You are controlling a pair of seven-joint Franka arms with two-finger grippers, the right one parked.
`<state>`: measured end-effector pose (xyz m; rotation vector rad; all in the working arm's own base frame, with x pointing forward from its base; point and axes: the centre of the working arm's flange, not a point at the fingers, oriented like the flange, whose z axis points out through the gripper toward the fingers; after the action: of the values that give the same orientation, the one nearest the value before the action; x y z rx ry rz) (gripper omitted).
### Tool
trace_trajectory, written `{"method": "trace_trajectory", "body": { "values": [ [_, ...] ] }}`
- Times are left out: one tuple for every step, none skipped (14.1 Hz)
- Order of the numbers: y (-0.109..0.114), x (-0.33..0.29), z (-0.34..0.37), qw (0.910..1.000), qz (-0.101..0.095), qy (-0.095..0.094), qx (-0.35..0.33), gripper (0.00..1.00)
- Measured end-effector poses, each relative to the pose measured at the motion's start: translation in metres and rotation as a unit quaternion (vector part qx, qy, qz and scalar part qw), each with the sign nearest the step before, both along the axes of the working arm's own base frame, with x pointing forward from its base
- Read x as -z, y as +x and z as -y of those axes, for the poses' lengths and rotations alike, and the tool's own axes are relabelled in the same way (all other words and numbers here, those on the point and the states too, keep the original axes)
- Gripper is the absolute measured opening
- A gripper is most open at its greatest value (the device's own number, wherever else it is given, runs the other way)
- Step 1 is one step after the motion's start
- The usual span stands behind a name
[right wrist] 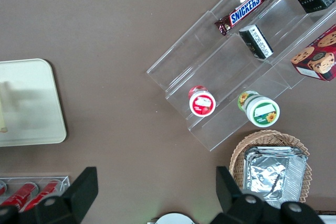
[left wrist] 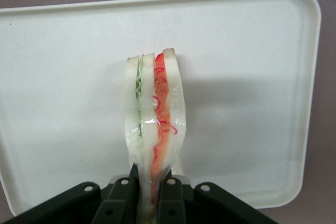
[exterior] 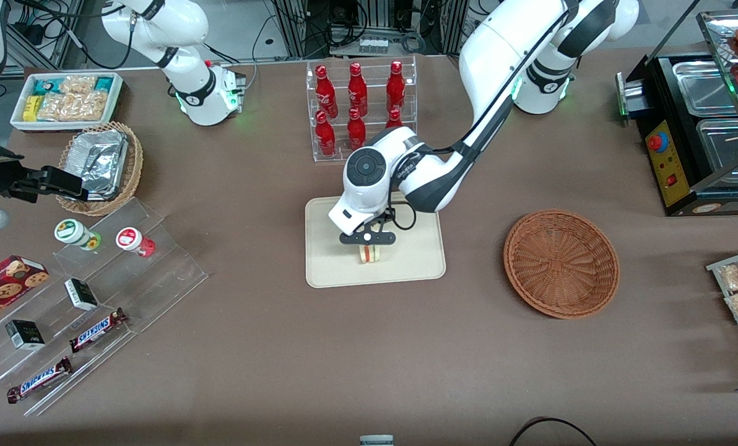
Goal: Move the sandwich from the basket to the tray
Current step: 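Lower the sandwich onto the tray and open the left gripper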
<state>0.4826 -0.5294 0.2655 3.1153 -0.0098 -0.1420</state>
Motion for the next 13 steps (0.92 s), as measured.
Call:
{"method": "trace_trajectory", "body": {
  "values": [
    [0.001, 0.002, -0.001, 1.0, 0.003, 0.004, -0.001, 0.15],
    [0.001, 0.004, -0.001, 1.0, 0.005, 0.006, -0.002, 0.15],
    [0.002, 0.005, -0.001, 1.0, 0.006, 0.006, -0.002, 0.15],
    [0.002, 0.006, 0.0, 1.0, 0.008, 0.003, -0.003, 0.15],
    [0.003, 0.007, 0.0, 0.9999, 0.01, 0.001, -0.004, 0.15],
    [0.003, 0.01, 0.0, 1.0, 0.009, 0.001, -0.004, 0.15],
    [0.002, 0.012, 0.0, 1.0, 0.008, 0.001, -0.004, 0.15],
    [0.002, 0.016, 0.0, 1.0, 0.006, 0.003, -0.003, 0.15],
    [-0.001, 0.02, 0.002, 1.0, 0.003, 0.004, -0.002, 0.15],
    [-0.005, 0.023, 0.006, 1.0, 0.002, 0.005, 0.003, 0.19],
    [-0.01, 0.025, 0.01, 1.0, 0.001, 0.005, 0.007, 0.3],
    [-0.013, 0.025, 0.013, 0.9999, 0.002, 0.004, 0.01, 0.38],
    [-0.015, 0.024, 0.015, 0.9999, 0.002, 0.004, 0.011, 0.47]
  ]
}}
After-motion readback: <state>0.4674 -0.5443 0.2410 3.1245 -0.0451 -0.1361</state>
